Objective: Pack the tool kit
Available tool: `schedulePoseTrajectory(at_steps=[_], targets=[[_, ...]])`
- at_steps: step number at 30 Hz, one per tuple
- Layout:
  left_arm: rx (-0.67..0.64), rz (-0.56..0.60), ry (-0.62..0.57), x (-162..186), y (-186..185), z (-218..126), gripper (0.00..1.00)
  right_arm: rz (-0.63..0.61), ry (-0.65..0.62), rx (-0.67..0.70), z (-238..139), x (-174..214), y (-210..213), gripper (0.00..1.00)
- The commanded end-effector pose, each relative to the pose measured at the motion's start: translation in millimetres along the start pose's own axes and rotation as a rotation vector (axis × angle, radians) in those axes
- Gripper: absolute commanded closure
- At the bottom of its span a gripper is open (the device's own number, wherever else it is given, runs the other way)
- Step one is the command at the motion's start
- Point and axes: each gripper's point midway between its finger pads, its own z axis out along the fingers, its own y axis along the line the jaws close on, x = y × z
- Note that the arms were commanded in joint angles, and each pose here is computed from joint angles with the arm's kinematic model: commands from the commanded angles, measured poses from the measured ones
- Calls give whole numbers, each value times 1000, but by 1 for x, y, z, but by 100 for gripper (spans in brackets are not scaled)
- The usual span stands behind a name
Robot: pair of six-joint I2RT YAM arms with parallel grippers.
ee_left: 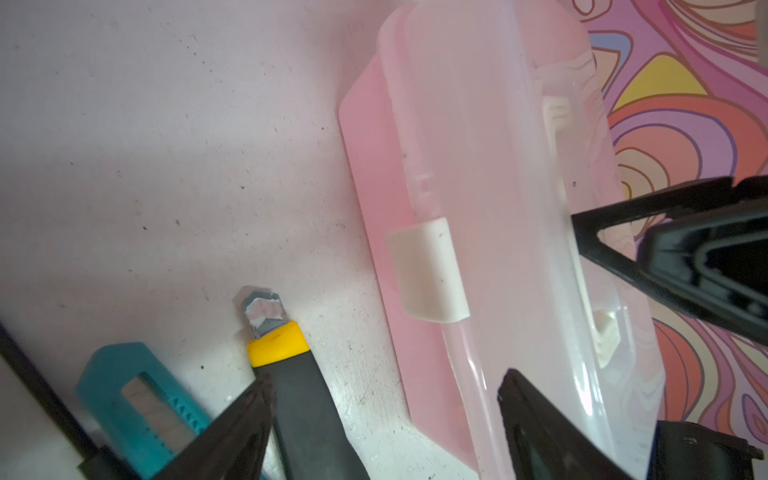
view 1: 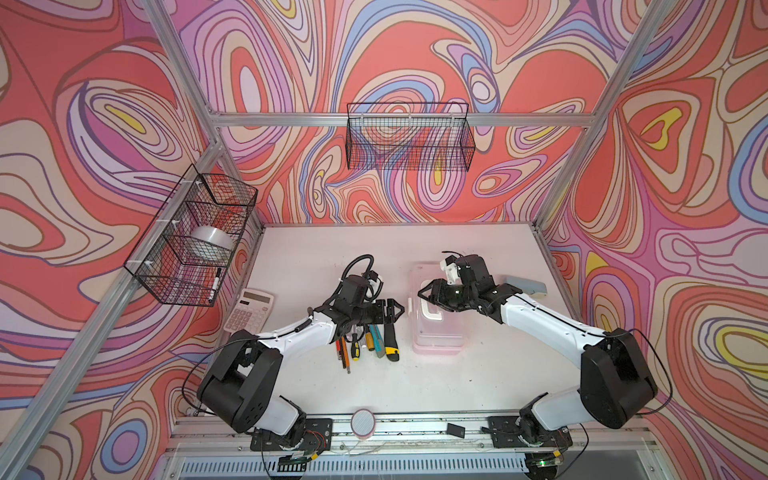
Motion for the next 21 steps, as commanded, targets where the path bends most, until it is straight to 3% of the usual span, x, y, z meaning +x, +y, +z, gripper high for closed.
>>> schedulePoseTrajectory(at_steps=[1,13,21], targets=[[0,24,-20,-9,-9,0,15,15,58,146,2,16,-31,51],[26,56,12,-2,-24,21,15,32,93,84,15,26,-17,51],[35,62,21,1,-26,25,15,9,121,-184,20,33,21,51]])
